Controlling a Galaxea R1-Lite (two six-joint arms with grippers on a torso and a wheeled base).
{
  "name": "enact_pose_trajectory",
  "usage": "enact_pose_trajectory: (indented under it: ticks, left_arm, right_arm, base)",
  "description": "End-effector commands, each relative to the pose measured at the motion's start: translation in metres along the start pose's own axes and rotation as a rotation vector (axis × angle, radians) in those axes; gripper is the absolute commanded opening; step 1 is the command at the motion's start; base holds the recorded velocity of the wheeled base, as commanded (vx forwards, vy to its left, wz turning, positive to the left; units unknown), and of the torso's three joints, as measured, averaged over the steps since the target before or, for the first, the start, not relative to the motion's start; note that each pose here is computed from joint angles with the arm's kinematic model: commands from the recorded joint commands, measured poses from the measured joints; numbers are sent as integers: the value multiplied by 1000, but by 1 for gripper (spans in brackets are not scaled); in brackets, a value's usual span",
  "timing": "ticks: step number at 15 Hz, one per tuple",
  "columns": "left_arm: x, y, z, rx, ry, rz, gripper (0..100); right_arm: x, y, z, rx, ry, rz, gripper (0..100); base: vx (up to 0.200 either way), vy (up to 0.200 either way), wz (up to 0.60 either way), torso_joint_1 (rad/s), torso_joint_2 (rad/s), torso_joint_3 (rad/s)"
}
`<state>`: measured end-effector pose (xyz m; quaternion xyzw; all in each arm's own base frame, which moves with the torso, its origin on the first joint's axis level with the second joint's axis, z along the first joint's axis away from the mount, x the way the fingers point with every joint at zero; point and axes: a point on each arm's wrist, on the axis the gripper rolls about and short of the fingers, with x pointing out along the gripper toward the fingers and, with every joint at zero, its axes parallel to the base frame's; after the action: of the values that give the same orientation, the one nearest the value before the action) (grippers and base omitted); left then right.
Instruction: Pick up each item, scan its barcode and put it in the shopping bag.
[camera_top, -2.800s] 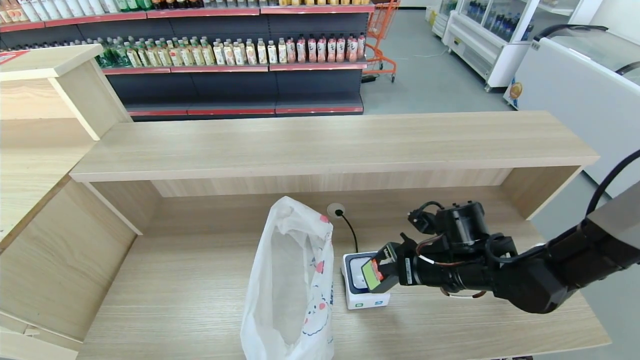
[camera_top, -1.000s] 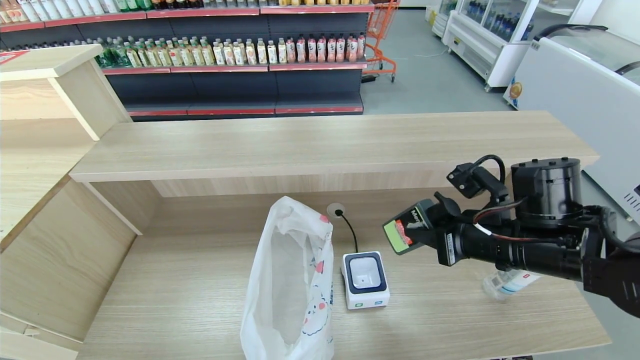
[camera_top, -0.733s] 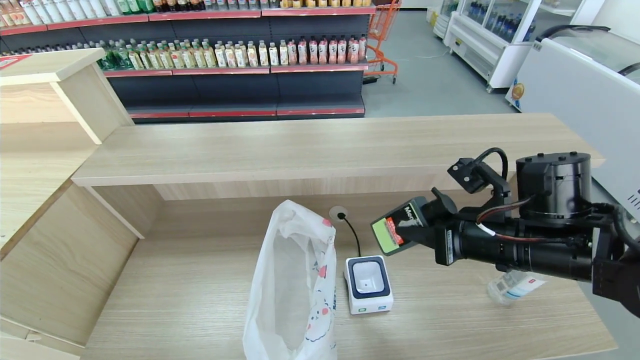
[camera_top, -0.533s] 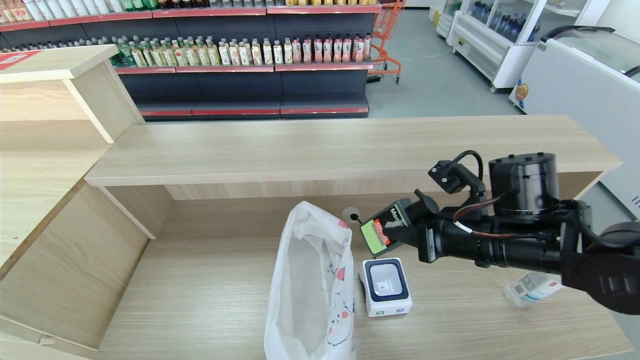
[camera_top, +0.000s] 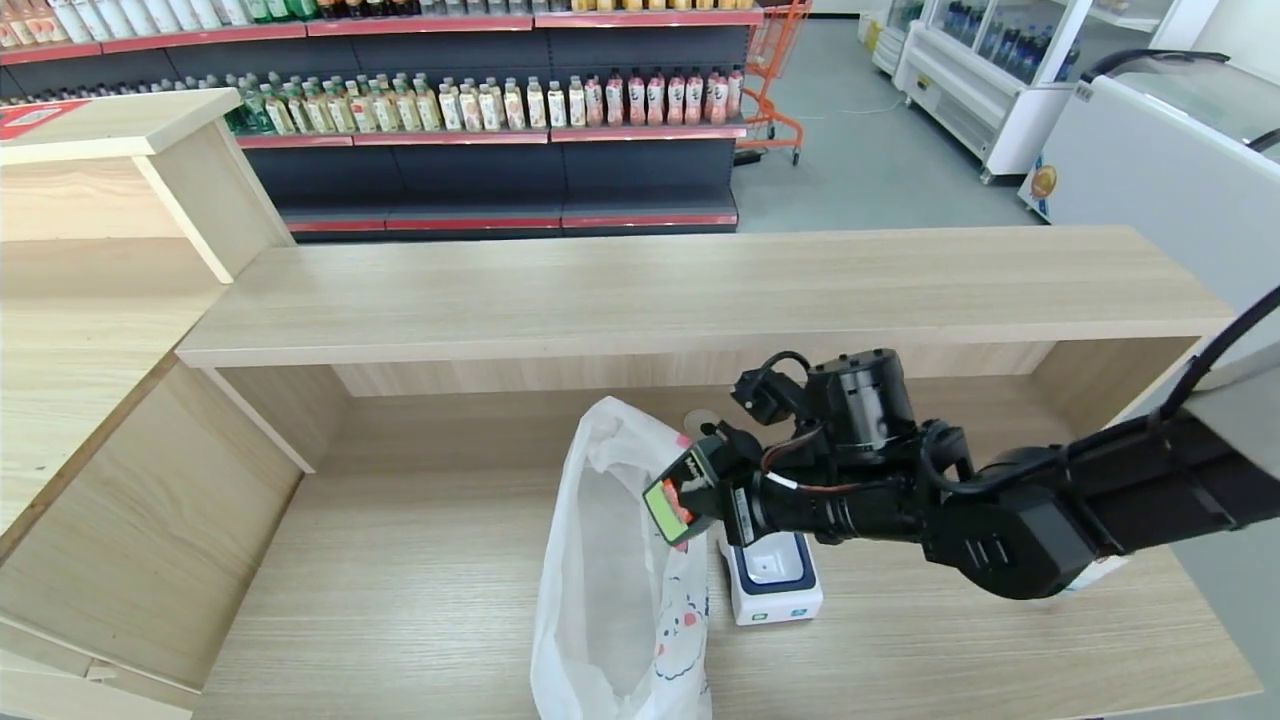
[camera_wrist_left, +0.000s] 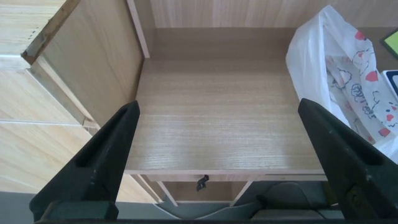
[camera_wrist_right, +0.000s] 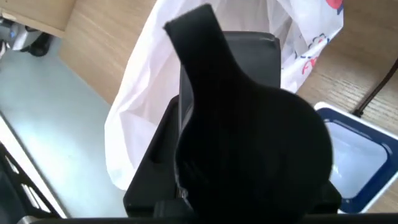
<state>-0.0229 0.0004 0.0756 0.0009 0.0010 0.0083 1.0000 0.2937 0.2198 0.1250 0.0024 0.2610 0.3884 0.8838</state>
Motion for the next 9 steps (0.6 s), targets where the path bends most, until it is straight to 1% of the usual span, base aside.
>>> enact_pose_trajectory:
  ticks: [1, 2, 3, 5, 7, 9]
  left_arm:
    - [0, 0, 0, 0, 0, 0, 100]
    - [0, 0, 0, 0, 0, 0, 100]
    - [0, 0, 0, 0, 0, 0, 100]
    - [0, 0, 0, 0, 1, 0, 100]
    - [0, 0, 0, 0, 0, 0, 100]
    - [0, 0, 0, 0, 0, 0, 100]
  right_arm:
    - [42, -1, -27, -57, 32, -14, 0]
    - [60, -5, -37, -121, 23, -51, 0]
    - [73, -8, -42, -168, -4, -69, 0]
    - [95, -13, -46, -227, -40, -65, 0]
    - [113, -19, -53, -324, -34, -75, 0]
    - [124, -24, -63, -363, -11, -79, 0]
  base:
    - [0, 0, 0, 0, 0, 0]
    - [0, 0, 0, 0, 0, 0]
    - [0, 0, 0, 0, 0, 0]
    - [0, 0, 0, 0, 0, 0]
    - [0, 0, 0, 0, 0, 0]
    - [0, 0, 0, 0, 0, 0]
